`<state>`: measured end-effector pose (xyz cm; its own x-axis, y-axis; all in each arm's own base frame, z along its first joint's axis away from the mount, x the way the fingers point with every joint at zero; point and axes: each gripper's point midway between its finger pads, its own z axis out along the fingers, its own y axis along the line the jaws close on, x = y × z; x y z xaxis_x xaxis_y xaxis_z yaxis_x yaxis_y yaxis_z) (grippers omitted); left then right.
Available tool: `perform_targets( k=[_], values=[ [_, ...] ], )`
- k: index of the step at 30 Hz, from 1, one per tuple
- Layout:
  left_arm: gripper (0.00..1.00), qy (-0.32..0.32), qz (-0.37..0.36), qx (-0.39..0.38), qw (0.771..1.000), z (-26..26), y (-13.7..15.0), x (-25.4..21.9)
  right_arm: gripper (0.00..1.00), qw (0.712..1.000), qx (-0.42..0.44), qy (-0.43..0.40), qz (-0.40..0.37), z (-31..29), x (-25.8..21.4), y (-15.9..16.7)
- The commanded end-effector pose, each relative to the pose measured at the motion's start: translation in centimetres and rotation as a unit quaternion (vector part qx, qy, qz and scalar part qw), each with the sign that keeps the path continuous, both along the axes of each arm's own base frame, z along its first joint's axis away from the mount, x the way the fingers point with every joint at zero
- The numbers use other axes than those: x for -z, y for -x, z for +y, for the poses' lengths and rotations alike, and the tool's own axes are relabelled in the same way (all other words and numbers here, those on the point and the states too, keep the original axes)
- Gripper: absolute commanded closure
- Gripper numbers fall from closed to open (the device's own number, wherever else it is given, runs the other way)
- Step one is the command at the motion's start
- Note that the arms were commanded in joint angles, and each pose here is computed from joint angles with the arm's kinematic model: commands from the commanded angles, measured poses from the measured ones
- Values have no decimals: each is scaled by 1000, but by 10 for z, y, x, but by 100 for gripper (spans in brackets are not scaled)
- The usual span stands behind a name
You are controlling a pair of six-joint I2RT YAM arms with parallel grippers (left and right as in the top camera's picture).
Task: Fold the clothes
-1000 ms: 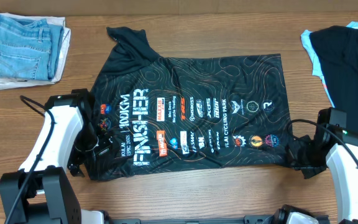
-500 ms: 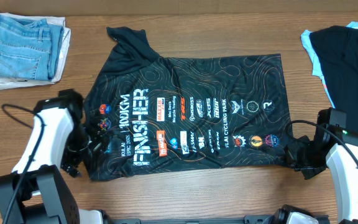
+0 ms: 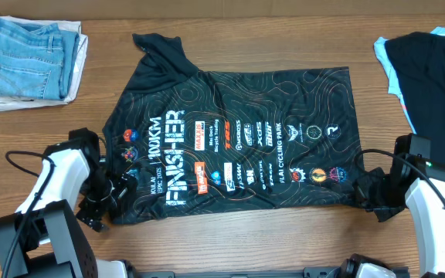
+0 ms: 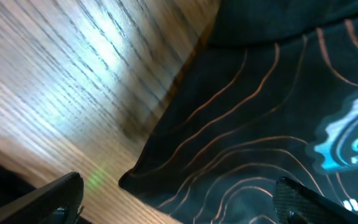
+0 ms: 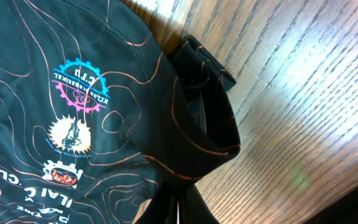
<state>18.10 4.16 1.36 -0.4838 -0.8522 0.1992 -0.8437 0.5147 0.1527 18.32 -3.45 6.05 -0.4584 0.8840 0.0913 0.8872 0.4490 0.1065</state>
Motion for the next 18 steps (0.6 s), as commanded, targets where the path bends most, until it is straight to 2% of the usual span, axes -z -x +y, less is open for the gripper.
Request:
perform_targets(
  k=[1,4,8,10,11,15,16,18],
  values=[
    [0,5,-5,6,1000,-2,4,3,96,1000,-1,3,-16,-3,-6,-7],
    [0,5,-13,6,1000,-3,4,11,96,1000,-1,3,-16,-3,-6,-7],
    [12,4,-18,6,1000,-4,7,20,96,1000,-1,-3,-17,-1,-6,-8],
    [29,4,-18,8,1000,-4,8,21,96,1000,-1,-2,-17,-1,-6,-8],
    [49,5,-19,13,1000,-4,8,21,96,1000,-1,-2,-18,-1,-6,-8],
    [86,8,-16,22,1000,-4,10,21,96,1000,-1,-2,-20,-1,-7,-9],
    [94,9,-12,22,1000,-5,12,20,96,1000,0,-1,-21,-1,-7,-9],
    [96,12,-4,29,999,-5,15,18,96,1000,-1,-1,-23,-2,-7,-10]
  ],
)
